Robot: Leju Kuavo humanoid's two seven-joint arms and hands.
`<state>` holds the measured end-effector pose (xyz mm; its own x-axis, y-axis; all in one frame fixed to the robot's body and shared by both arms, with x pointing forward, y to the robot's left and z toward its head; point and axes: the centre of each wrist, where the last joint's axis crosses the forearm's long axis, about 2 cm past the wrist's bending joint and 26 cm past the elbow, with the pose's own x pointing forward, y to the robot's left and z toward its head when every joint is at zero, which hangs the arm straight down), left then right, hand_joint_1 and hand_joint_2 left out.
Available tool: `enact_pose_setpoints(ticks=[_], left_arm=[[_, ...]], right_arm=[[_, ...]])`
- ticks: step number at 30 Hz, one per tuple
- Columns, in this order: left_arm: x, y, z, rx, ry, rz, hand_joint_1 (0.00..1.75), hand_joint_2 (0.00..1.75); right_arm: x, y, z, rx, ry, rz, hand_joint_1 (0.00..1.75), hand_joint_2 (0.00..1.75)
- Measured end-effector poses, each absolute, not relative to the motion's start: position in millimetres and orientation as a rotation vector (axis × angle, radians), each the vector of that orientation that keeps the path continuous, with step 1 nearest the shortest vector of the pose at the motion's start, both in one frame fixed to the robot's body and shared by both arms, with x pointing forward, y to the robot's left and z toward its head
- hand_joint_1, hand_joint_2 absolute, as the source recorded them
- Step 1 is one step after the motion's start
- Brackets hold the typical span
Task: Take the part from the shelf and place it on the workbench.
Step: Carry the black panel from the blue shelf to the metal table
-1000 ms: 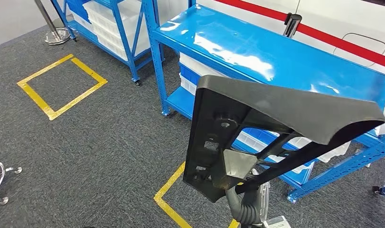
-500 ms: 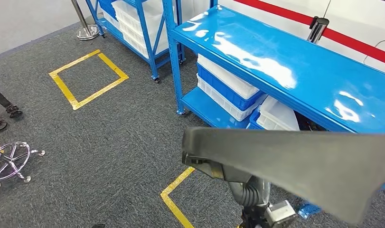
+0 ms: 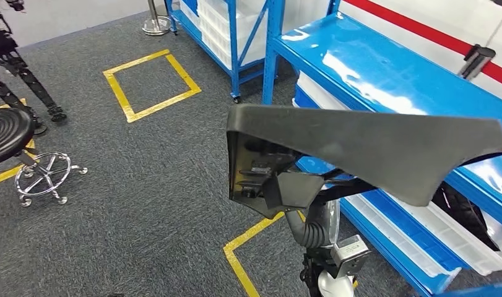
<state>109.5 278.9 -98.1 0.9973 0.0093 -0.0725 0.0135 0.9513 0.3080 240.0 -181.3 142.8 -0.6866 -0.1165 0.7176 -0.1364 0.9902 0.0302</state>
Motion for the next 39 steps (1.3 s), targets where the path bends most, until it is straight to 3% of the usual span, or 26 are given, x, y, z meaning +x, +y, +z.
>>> enact_pose_setpoints(ticks=[39], left_arm=[[95.0, 278.6, -101.4, 0.303, 0.107, 0.023, 0.0, 1.75]], right_arm=[[230.6, -174.9, 135.9, 0.169, -2.263, 0.057, 1.75, 1.75]])
